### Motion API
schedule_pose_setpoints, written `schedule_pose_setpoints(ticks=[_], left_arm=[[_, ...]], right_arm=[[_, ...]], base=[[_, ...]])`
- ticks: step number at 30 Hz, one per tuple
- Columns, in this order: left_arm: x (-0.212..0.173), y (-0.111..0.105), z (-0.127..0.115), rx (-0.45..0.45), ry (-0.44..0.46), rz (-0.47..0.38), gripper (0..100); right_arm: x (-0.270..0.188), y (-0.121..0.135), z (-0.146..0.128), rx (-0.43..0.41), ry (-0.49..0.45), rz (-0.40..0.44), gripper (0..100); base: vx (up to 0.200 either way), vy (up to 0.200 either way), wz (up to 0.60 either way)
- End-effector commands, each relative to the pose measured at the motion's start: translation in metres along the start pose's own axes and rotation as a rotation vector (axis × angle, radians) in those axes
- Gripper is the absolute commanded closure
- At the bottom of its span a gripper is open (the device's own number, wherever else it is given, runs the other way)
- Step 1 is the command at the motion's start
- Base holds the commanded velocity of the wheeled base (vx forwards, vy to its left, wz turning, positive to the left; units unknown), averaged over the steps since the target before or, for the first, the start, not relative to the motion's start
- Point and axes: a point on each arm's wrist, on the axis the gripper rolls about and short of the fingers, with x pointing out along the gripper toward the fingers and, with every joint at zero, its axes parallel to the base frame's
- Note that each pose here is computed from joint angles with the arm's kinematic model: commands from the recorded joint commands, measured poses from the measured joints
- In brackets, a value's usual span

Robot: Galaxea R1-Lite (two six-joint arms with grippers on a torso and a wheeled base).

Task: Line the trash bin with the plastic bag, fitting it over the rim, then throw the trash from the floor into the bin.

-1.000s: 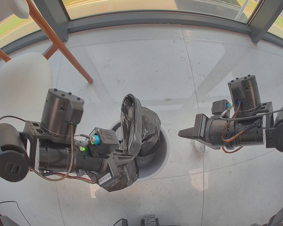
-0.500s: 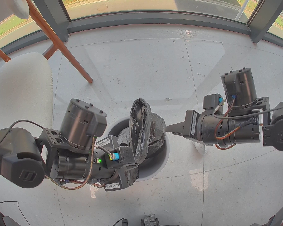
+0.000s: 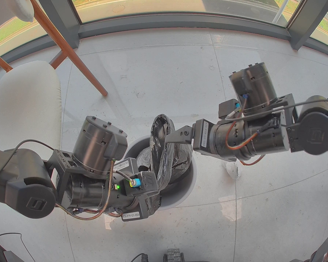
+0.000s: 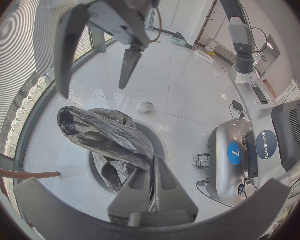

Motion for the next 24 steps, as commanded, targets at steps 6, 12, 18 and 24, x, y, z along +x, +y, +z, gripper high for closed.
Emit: schedule_pose_setpoints(ticks=[6,12,18,24], left_arm=[[0.003,-0.001,-0.001,0.005,0.01,-0.001,100],[0.003,0.0,0.0,0.005,0.008,0.003,100],[0.003,0.0,0.0,0.005,0.009,0.006,100],[0.008,0.005,0.002,0.003,0.017,0.026,100]], right_arm=[[0.057,0.001,0.008,-0.01,0.009,-0.091,0],[0.064,-0.002,0.018,-0.003,0.034,-0.135,0],[0.059,-0.009,0.021,-0.047,0.068,-0.173,0],[0.044,-0.009,0.02,-0.064,0.114,-0.208,0]], base=[[0.0,0.0,0.0],[0.0,0.0,0.0],[0.0,0.0,0.0],[0.0,0.0,0.0]])
